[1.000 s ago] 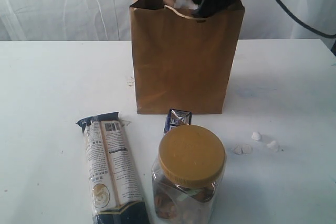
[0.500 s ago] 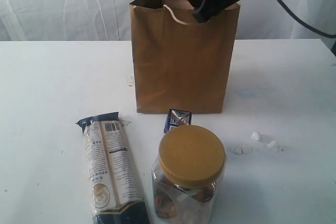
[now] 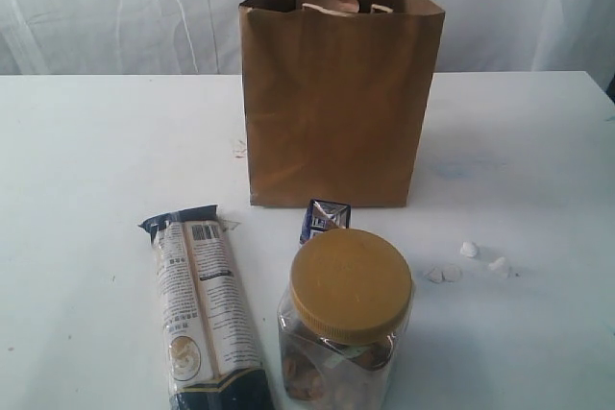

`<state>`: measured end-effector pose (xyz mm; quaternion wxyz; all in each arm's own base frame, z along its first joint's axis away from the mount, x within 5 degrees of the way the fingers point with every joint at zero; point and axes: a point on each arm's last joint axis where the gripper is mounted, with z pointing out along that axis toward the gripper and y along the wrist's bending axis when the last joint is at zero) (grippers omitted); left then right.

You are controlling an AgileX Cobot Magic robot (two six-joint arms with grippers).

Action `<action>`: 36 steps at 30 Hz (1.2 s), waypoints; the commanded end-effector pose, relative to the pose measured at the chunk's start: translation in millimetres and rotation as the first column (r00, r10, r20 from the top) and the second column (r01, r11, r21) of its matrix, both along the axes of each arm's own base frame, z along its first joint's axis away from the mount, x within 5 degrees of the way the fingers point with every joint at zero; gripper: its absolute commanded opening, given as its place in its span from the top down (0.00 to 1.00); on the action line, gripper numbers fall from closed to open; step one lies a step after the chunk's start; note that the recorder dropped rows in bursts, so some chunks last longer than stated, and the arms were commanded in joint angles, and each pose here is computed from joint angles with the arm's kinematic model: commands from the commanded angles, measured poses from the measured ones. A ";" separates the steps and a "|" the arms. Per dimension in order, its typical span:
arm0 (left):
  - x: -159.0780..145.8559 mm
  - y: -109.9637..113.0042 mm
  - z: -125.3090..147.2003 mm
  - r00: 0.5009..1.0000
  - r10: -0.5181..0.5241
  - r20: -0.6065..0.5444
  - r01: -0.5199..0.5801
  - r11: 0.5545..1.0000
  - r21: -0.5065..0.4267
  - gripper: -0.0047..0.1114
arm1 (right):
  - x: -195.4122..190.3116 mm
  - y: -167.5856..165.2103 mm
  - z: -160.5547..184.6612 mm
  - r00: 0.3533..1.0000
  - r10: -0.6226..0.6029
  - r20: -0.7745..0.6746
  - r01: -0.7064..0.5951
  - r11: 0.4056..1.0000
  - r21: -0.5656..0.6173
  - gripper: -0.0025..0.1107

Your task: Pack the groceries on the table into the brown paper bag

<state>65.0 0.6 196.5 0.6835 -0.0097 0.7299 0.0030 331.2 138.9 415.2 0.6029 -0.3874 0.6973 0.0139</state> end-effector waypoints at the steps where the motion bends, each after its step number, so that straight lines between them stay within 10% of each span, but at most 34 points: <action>1: -0.3 -0.1 -0.7 1.000 -0.001 0.004 0.001 1.000 -0.015 0.96 | -31.4 -9.9 27.0 0.998 0.001 -0.056 0.005 0.993 0.116 0.52; 8: -0.3 -0.1 -0.7 1.000 -0.001 0.004 0.001 1.000 -0.015 0.96 | -47.3 -34.5 29.5 0.986 -0.124 -0.108 0.127 0.992 0.017 0.98; 15: -0.3 -0.1 -0.7 1.000 -0.001 0.004 0.001 1.000 -0.015 0.96 | -30.1 -98.7 -0.9 0.869 -0.415 -0.271 0.468 0.867 0.170 0.98; 24: -0.3 -0.1 -0.7 1.000 -0.001 0.004 0.001 1.000 -0.015 0.96 | -51.7 -171.3 -104.6 0.591 -0.589 -0.551 0.806 0.443 0.392 0.98; 36: -0.3 -0.1 -0.7 1.000 -0.001 0.004 0.001 1.000 -0.015 0.96 | -191.2 -161.6 -189.2 0.698 -0.654 -0.293 0.641 0.387 0.663 0.98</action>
